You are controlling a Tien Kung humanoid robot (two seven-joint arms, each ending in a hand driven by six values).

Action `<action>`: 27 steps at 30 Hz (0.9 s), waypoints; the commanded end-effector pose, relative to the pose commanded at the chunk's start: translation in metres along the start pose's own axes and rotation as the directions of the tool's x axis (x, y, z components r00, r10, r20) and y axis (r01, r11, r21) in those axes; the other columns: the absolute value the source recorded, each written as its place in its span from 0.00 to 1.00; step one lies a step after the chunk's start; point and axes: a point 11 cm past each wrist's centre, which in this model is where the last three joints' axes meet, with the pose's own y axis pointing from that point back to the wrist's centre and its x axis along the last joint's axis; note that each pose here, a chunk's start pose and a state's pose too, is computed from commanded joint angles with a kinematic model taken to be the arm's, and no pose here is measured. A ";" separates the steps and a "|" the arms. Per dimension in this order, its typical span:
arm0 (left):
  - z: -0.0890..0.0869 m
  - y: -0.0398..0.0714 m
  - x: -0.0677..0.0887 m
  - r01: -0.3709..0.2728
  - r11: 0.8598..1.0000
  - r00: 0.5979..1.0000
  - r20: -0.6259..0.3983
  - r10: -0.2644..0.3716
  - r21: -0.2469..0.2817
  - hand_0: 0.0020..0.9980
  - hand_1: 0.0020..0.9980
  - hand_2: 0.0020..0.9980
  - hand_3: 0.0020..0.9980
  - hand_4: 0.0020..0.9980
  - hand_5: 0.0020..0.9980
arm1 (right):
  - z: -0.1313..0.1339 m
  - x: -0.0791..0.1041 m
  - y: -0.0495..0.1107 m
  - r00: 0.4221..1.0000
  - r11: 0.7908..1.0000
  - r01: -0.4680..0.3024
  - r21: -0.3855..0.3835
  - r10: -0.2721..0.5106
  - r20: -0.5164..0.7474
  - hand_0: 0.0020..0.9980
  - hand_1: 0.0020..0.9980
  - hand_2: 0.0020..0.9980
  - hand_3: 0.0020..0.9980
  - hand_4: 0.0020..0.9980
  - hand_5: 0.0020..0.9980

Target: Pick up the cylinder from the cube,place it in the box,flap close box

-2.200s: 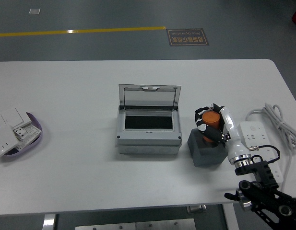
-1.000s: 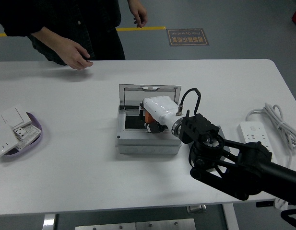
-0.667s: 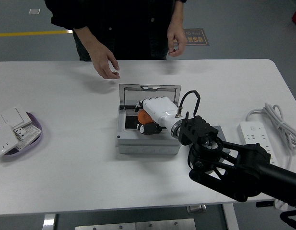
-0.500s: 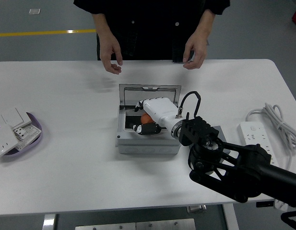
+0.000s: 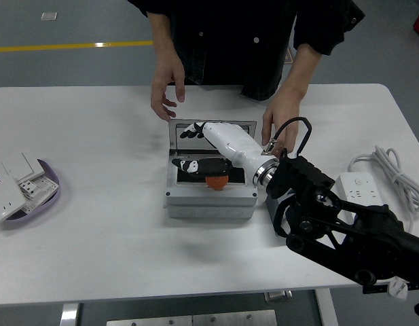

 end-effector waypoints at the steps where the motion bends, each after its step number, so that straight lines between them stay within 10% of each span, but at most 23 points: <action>1: 0.000 0.000 0.000 0.000 1.000 1.000 0.000 0.000 0.000 0.59 0.63 0.62 0.64 0.70 0.23 | -0.002 0.005 0.001 1.000 1.000 -0.013 0.009 0.013 0.006 0.80 0.71 0.72 0.75 0.83 0.67; 10: 0.001 0.000 0.002 -0.002 1.000 1.000 0.002 0.002 -0.001 0.59 0.63 0.62 0.64 0.70 0.23 | 0.003 0.030 -0.009 0.997 0.997 -0.074 0.009 0.074 0.014 0.76 0.67 0.69 0.71 0.83 0.66; 27: 0.005 0.000 0.004 -0.006 1.000 1.000 0.012 0.006 -0.007 0.59 0.63 0.62 0.64 0.70 0.23 | 0.066 0.015 -0.039 1.000 0.987 -0.017 -0.161 0.018 0.001 0.74 0.67 0.68 0.70 0.83 0.65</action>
